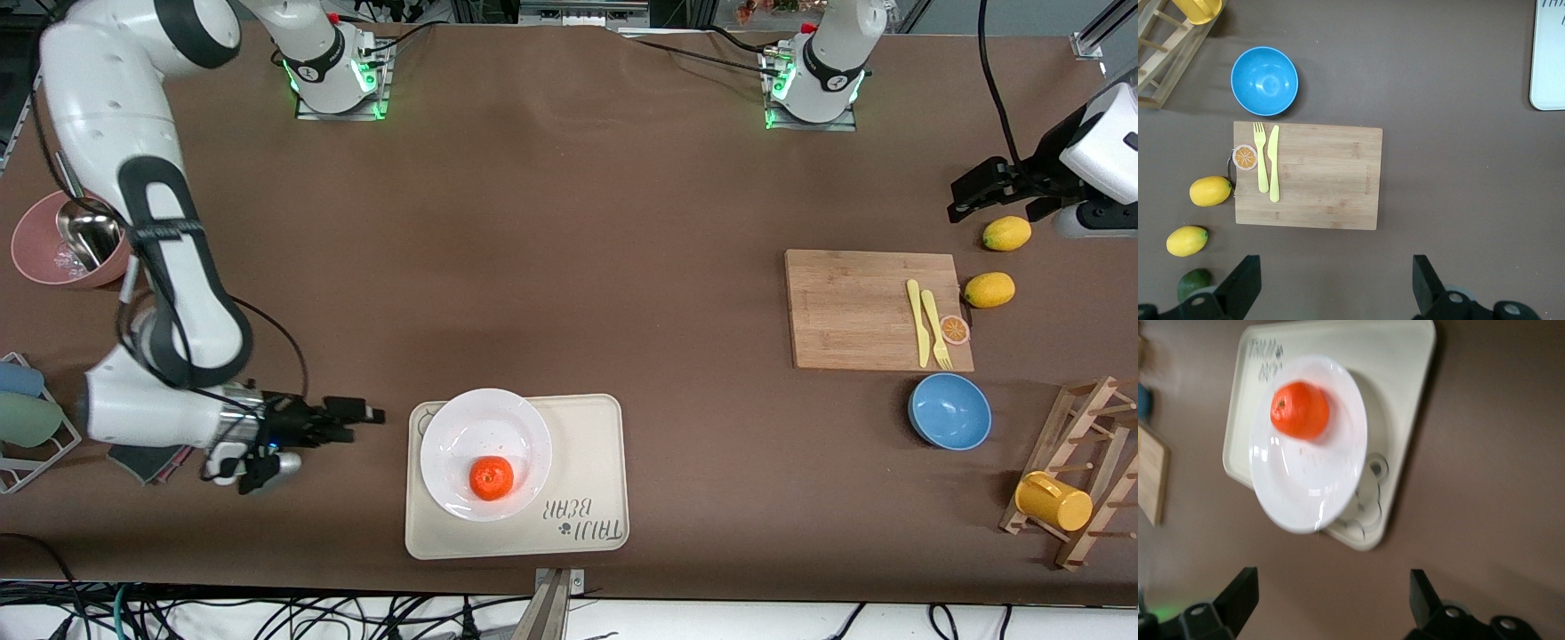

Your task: Place orange and plate with both arms

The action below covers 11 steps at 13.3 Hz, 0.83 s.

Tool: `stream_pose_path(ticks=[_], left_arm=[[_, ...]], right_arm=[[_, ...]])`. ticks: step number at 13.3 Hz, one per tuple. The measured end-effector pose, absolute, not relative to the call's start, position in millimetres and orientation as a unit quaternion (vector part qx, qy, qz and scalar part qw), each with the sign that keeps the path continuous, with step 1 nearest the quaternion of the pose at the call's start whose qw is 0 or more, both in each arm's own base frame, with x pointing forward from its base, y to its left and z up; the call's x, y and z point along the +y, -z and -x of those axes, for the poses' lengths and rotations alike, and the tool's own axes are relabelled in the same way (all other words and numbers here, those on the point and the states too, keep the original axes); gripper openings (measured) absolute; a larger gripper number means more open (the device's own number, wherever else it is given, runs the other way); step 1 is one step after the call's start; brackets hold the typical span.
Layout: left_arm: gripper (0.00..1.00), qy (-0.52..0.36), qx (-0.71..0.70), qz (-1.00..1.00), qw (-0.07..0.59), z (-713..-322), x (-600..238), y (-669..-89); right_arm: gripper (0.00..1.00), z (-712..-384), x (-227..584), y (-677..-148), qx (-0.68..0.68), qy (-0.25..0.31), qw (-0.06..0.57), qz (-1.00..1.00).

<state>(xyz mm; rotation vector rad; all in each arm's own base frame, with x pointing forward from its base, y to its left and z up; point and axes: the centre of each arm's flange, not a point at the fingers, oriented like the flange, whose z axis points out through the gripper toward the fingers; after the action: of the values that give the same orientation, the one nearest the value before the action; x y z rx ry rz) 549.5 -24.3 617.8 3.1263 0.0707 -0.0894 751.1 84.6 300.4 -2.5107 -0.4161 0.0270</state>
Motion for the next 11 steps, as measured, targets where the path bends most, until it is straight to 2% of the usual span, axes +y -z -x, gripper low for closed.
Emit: stream_pose_path(ticks=[3,5,11], left_arm=[[1.0,0.029,0.023,-0.999,0.007,-549,-24,-618],[1.0,0.03,0.023,-0.999,0.006,-549,-24,-618],[1.0,0.03,0.023,-0.999,0.006,-549,-24,-619]], right_arm=[[1.0,-723,55,-366,-0.175,-0.092,0.168,0.966],[1.0,-703,47,-399,-0.182,-0.127,0.085,0.971],[1.0,-631,65,-471,-0.088,-0.131,0.007,0.987]])
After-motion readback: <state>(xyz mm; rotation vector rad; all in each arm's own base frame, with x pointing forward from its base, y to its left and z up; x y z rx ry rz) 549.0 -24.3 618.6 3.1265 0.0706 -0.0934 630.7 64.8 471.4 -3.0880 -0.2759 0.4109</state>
